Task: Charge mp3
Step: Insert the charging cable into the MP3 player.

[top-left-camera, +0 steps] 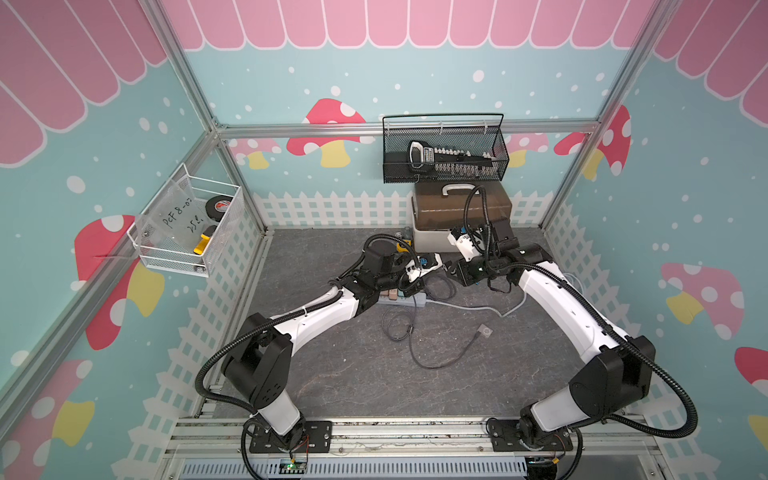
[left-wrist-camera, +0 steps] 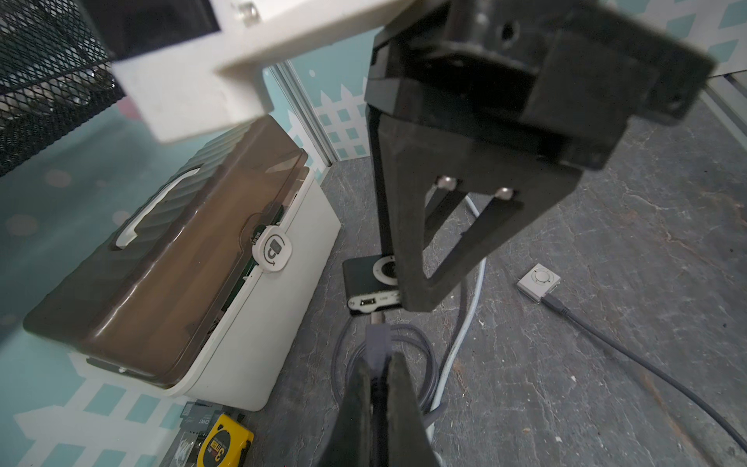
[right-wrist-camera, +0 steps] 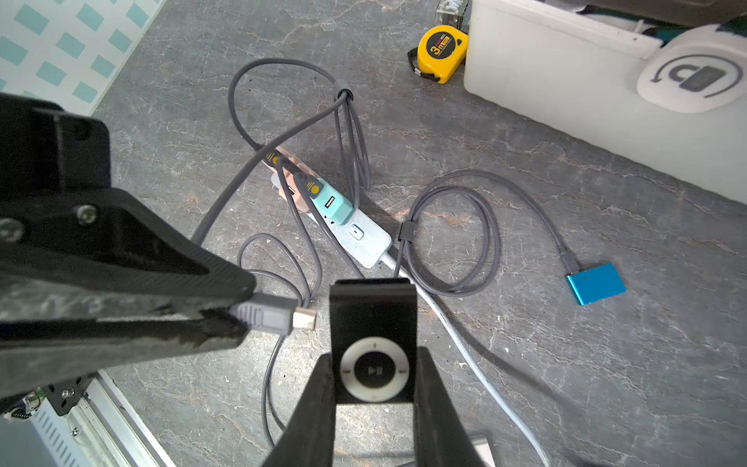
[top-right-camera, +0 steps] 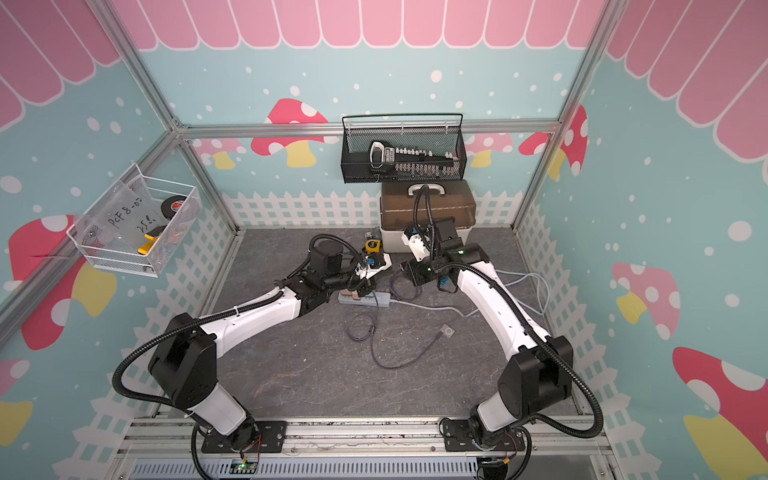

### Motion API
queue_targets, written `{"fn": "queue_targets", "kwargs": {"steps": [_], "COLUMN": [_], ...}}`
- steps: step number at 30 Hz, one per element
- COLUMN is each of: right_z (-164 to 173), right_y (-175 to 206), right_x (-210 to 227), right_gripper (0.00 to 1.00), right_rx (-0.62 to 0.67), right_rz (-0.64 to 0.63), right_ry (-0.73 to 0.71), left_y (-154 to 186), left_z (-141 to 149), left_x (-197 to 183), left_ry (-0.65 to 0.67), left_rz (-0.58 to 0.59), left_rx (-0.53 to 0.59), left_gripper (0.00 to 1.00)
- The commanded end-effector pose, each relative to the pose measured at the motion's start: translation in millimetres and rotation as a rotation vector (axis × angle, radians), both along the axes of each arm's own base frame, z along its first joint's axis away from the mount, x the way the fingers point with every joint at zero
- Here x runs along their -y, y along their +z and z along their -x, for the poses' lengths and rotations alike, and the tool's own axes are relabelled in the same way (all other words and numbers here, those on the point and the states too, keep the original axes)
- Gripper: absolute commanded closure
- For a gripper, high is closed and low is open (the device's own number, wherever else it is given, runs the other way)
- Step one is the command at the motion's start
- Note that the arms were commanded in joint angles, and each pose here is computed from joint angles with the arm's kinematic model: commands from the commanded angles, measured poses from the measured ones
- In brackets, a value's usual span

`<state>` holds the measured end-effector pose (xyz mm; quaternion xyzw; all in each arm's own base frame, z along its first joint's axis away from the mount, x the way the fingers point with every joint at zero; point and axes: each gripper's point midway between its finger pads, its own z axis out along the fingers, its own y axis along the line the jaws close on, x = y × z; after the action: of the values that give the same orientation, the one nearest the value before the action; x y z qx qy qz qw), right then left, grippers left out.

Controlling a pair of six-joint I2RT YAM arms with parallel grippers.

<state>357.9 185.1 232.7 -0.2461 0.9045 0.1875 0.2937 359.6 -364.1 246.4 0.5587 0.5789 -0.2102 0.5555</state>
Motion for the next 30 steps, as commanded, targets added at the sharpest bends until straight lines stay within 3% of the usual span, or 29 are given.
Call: {"fn": "queue_targets", "kwargs": {"steps": [1,30], "right_z": [3.4,5.8], "right_y": [7.6,-6.3], "right_x": [1.4,3.1], "right_gripper": [0.86,0.86], "right_rx": [0.017,-0.023], "right_rz": [-0.014,0.005], "right_ry": [0.002,-0.004], "left_y": [3.8,9.3], "left_z": [-5.5,-4.3], "left_x": [3.0,10.7], "left_ry": [0.014,0.017], "left_rz": [-0.02,-0.016], "left_rx": [0.039,0.062], "left_gripper": [1.0,1.0]}}
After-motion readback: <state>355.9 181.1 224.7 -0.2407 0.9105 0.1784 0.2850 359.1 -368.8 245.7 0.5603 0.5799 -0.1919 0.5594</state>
